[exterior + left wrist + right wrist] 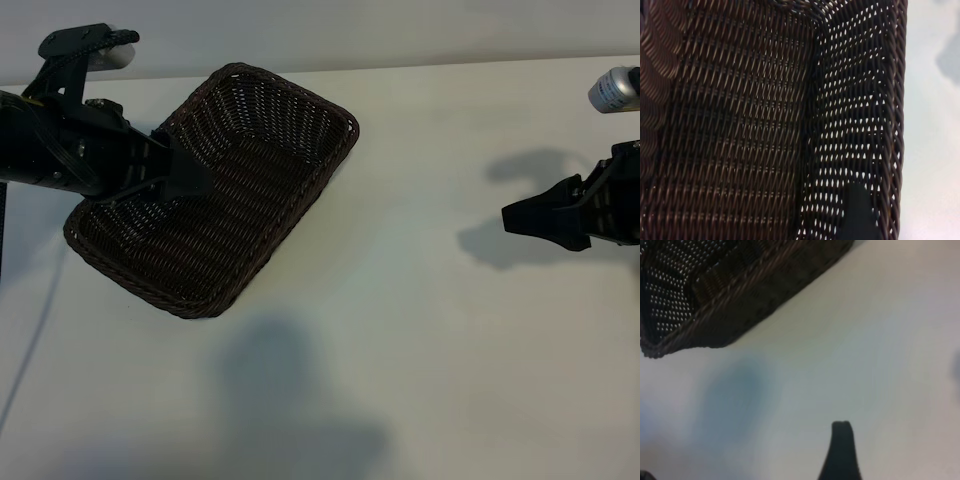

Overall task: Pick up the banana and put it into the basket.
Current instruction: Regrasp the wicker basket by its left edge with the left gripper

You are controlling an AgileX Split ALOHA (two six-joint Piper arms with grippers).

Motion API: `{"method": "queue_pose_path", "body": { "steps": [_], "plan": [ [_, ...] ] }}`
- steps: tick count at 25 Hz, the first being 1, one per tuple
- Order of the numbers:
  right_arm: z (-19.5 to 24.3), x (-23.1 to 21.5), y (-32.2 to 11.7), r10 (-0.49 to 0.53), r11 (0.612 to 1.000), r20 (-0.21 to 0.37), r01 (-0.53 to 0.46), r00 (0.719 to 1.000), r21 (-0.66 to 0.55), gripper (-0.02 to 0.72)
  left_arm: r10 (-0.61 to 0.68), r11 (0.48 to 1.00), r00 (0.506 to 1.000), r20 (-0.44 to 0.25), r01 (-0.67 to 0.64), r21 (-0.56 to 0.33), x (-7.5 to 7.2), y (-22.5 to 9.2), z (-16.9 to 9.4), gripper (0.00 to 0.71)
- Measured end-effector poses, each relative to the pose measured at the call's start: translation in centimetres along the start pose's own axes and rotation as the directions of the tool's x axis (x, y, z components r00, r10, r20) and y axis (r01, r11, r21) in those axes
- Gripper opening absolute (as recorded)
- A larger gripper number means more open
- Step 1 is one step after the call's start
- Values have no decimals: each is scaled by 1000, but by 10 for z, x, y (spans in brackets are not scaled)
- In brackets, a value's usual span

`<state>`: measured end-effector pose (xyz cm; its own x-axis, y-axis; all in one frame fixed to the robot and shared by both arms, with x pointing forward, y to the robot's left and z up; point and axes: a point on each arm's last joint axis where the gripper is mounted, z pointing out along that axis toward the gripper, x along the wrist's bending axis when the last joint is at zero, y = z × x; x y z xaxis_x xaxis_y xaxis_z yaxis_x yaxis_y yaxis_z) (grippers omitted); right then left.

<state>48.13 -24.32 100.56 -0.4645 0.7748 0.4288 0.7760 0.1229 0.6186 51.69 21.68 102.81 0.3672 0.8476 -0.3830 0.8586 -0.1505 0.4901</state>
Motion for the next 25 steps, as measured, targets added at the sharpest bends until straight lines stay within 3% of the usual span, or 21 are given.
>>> {"method": "queue_pose_path", "body": {
  "steps": [25],
  "plan": [
    [0, 0, 0, 9, 1000, 3, -9, 1000, -1, 581, 1, 1000, 1000, -13, -2, -20, 1, 2, 0, 517]
  ]
}}
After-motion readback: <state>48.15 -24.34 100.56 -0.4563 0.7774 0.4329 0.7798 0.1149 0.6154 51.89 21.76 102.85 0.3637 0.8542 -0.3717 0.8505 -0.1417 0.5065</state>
